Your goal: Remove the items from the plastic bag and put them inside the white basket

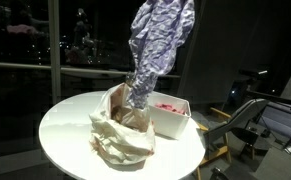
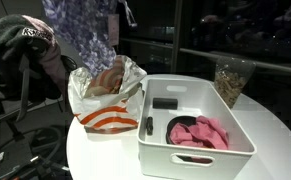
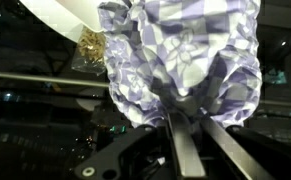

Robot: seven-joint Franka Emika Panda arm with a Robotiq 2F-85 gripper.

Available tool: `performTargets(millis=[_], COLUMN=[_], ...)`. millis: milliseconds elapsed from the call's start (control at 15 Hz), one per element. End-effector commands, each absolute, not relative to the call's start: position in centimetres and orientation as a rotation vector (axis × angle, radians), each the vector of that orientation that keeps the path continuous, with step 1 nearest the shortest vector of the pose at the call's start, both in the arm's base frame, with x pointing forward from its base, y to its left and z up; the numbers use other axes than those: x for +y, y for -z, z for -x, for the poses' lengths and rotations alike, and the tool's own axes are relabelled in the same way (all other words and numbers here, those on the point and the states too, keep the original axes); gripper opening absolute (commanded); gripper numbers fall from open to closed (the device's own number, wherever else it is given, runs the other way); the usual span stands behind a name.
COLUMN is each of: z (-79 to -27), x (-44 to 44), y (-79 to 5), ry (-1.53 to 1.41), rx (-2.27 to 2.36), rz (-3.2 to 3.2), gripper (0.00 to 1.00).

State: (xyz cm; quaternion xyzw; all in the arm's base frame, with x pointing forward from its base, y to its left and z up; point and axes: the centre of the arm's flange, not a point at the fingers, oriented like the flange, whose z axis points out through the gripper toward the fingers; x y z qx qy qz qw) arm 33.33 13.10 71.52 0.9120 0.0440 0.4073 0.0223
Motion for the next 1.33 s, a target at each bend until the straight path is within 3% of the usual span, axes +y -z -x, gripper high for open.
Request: performTargets(millis=[0,133,400,800,1267], z=[-29.9,-29.9,-36.1,-44.8,-51.5], x=[8.2,5.4,2.1,-3.2,-4.8], y=[-76.4,-76.1,-68.6,-54.7,-37.4], ry=[-1.424,-1.49,-1.461,-1.095,-0.804], rx=[-0.073,-0.148,-0.135,-0.125,-0.136], rz=[-2.693,-2.593,-2.37,-2.335,-2.587], gripper=[0.03,0.03,0.04,0.03,0.03])
